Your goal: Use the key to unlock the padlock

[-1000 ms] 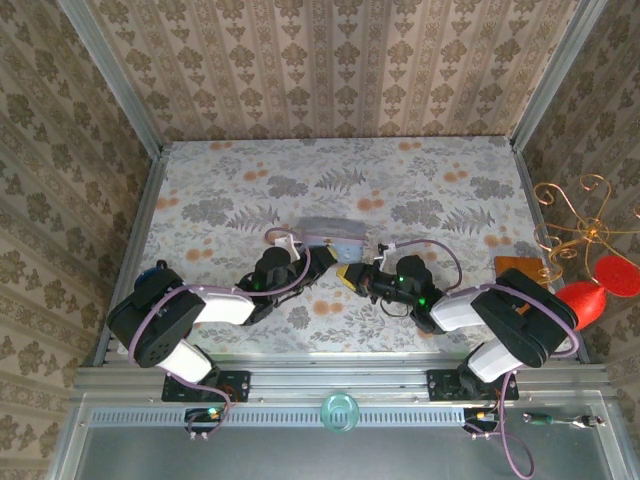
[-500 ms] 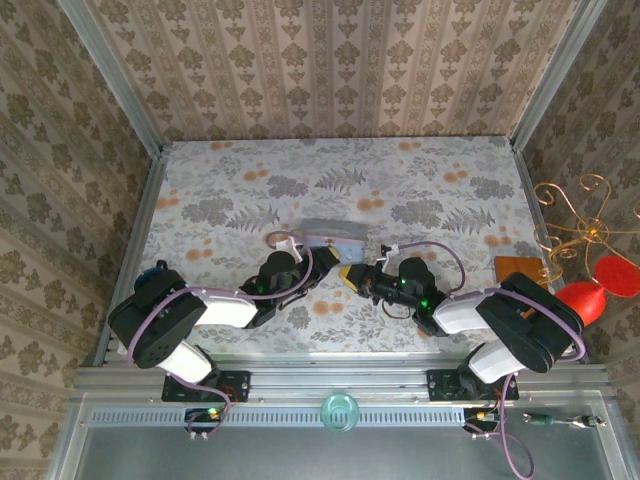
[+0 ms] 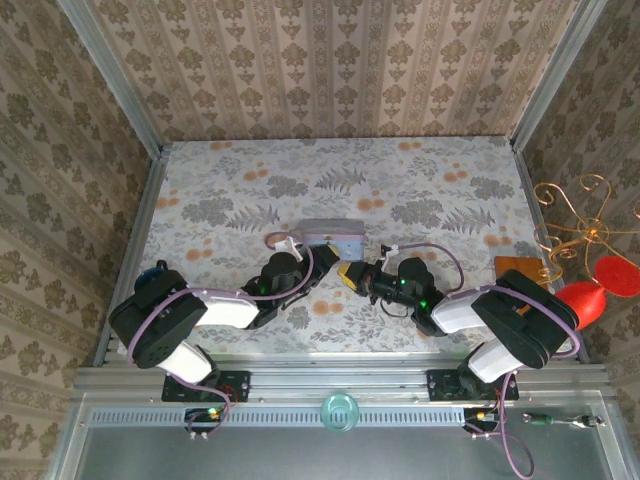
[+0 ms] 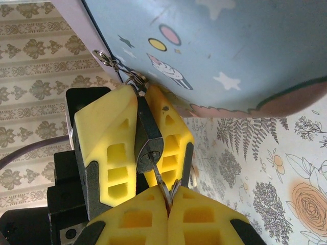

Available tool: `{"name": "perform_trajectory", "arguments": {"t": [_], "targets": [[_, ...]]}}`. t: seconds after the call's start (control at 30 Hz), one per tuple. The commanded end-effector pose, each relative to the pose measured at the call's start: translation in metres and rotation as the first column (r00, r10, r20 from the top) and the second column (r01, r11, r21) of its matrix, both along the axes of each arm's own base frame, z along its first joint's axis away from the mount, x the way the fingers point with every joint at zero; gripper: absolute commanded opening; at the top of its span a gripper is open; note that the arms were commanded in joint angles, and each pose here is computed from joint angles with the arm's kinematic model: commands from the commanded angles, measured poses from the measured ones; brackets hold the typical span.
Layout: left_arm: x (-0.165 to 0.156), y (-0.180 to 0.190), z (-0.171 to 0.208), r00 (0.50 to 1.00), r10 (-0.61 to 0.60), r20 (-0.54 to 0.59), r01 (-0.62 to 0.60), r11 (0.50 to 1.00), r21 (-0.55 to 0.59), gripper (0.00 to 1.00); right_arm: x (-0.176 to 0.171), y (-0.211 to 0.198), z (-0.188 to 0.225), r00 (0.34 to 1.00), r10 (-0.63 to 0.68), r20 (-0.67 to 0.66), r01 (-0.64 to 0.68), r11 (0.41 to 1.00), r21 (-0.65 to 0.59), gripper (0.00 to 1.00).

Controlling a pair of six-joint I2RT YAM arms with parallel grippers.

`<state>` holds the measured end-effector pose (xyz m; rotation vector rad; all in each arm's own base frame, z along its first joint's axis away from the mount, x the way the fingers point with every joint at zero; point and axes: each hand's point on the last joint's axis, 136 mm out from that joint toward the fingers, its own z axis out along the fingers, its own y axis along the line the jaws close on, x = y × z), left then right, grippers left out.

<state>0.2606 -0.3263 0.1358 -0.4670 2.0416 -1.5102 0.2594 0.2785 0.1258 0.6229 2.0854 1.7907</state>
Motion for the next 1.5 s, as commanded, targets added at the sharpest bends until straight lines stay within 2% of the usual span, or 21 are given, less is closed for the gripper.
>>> {"name": "perform_trajectory", "arguments": {"t": [0.0, 0.3, 0.9, 1.07, 1.17, 1.33, 1.47], "targets": [[-0.029, -0.042, 0.070, 0.975, -0.170, 0.140, 0.194, 0.964, -0.180, 0.05, 0.010, 0.010, 0.030, 0.997, -0.015, 0.071, 0.012, 0.998, 0.054, 0.00], [-0.041, -0.048, 0.076, 0.973, -0.177, 0.148, 0.202, 0.964, -0.171, 0.04, 0.019, 0.003, 0.031, 0.994, -0.099, 0.039, 0.094, 0.990, 0.104, 0.00], [-0.045, -0.054, 0.068, 0.975, -0.172, 0.137, 0.193, 0.969, -0.153, 0.02, 0.015, 0.000, 0.034, 0.988, -0.151, 0.029, 0.148, 0.986, 0.079, 0.00], [-0.052, -0.066, 0.068, 0.973, -0.185, 0.140, 0.205, 0.967, -0.148, 0.01, 0.020, -0.009, 0.038, 0.977, -0.212, 0.033, 0.209, 0.974, 0.087, 0.00], [-0.057, -0.072, 0.064, 0.974, -0.182, 0.132, 0.200, 0.970, -0.137, 0.00, 0.023, -0.015, 0.033, 0.969, -0.246, 0.027, 0.245, 0.968, 0.054, 0.00], [-0.059, -0.079, 0.056, 0.977, -0.183, 0.108, 0.196, 0.972, -0.126, 0.00, 0.023, -0.017, 0.048, 0.966, -0.243, 0.090, 0.244, 0.970, 0.000, 0.00], [-0.059, -0.077, 0.052, 0.978, -0.186, 0.093, 0.194, 0.978, -0.079, 0.00, 0.022, -0.028, 0.041, 0.961, -0.248, 0.125, 0.263, 0.957, -0.123, 0.00]]}}
